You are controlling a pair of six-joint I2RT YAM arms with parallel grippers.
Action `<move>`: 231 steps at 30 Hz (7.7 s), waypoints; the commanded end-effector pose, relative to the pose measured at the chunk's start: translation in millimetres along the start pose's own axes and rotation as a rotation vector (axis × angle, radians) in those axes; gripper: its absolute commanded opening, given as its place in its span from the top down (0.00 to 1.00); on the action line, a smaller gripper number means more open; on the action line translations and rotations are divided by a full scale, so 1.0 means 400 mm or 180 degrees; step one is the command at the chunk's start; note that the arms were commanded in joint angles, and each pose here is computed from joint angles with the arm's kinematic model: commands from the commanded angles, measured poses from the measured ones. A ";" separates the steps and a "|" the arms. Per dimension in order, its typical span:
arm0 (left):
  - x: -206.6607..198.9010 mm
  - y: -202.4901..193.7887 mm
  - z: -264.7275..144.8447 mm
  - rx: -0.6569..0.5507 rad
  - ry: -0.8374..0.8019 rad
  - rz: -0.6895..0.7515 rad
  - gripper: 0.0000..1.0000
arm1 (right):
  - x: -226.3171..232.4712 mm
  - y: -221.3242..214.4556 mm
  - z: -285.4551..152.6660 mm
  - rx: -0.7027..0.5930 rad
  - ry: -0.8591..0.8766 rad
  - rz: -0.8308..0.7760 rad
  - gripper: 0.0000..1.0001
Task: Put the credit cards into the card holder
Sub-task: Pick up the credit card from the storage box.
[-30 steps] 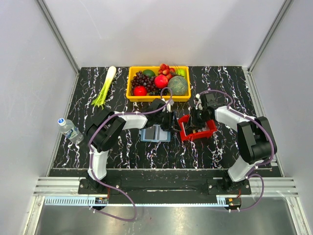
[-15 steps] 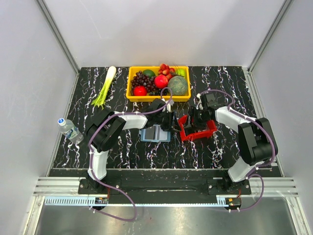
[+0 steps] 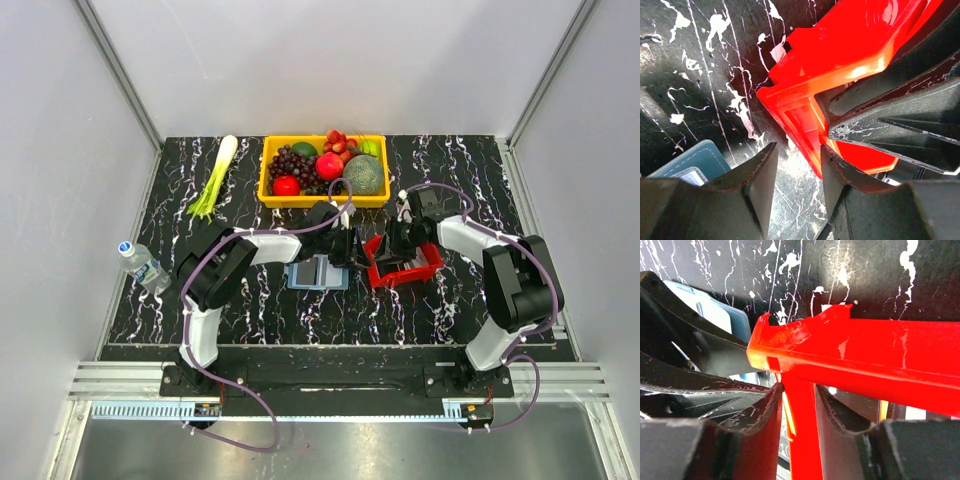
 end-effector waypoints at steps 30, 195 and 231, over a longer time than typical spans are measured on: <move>-0.016 0.012 0.011 -0.0100 -0.0197 0.0082 0.57 | -0.020 -0.024 0.040 0.0025 0.0093 0.0165 0.61; -0.015 0.014 0.012 -0.0079 -0.0143 0.0062 0.57 | 0.000 -0.029 0.001 0.0061 0.1179 0.0558 0.89; -0.015 0.018 0.013 -0.0102 -0.0156 0.0059 0.57 | -0.002 0.005 -0.100 -0.0581 -0.0038 -0.0084 1.00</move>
Point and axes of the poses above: each gripper's point midway between its finger pads, its own z axis out along the fingers, its own x axis along the line the jaws close on, y = z × x, the point moved 10 cm from there along -z, back along the fingers, and after that the axes turned 6 degrees about z, right-handed, at the moved point
